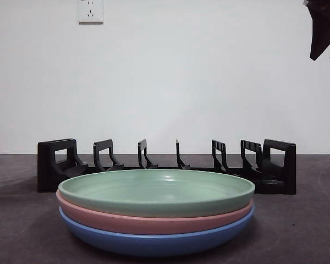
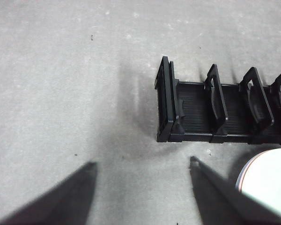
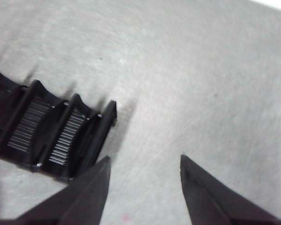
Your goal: Place the plate
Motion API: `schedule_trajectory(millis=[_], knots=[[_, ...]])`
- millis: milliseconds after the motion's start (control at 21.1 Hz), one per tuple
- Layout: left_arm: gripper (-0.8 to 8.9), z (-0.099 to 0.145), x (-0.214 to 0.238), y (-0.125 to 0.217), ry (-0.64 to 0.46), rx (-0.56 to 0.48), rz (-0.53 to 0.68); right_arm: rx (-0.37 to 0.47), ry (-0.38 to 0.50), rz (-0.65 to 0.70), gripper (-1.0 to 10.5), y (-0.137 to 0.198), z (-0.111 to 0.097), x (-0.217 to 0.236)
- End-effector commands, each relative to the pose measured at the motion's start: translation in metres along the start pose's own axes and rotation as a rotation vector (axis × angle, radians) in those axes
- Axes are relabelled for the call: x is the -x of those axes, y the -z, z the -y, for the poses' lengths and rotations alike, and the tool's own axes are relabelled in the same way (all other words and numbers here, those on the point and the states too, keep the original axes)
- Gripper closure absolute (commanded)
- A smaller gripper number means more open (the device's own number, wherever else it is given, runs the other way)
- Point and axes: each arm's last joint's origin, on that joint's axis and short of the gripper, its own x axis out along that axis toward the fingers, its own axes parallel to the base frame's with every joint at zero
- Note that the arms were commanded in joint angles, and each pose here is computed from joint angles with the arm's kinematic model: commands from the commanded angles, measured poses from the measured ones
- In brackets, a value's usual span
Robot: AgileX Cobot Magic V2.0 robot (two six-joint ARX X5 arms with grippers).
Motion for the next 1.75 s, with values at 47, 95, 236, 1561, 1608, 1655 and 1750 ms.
schedule_trajectory(millis=[47,95,236,1561,1608,1655,1750], knots=[[8.09,0.001,0.002,-0.005,0.008,-0.004,0.025,-0.006,-0.014,0.028,9.3,-0.005,-0.001,-0.001],[8.07,0.001,0.002,-0.007,0.011,-0.006,0.04,-0.006,-0.025,0.031,9.3,-0.005,-0.001,-0.001],[8.06,0.001,0.005,-0.006,0.01,-0.007,0.056,-0.01,-0.028,0.019,9.3,-0.004,-0.002,-0.001],[8.06,-0.052,-0.061,0.162,-0.069,-0.069,0.521,0.019,0.011,0.268,9.3,-0.028,0.002,0.002],[8.06,-0.052,-0.063,0.165,-0.074,-0.067,0.49,0.02,0.012,0.273,9.3,-0.028,0.002,0.003],[8.06,-0.052,-0.064,0.166,-0.075,-0.067,0.472,0.02,0.014,0.275,9.3,-0.028,0.002,0.003],[8.06,-0.052,-0.064,0.166,-0.074,-0.068,0.472,0.021,0.013,0.28,9.3,-0.029,0.002,0.003]])
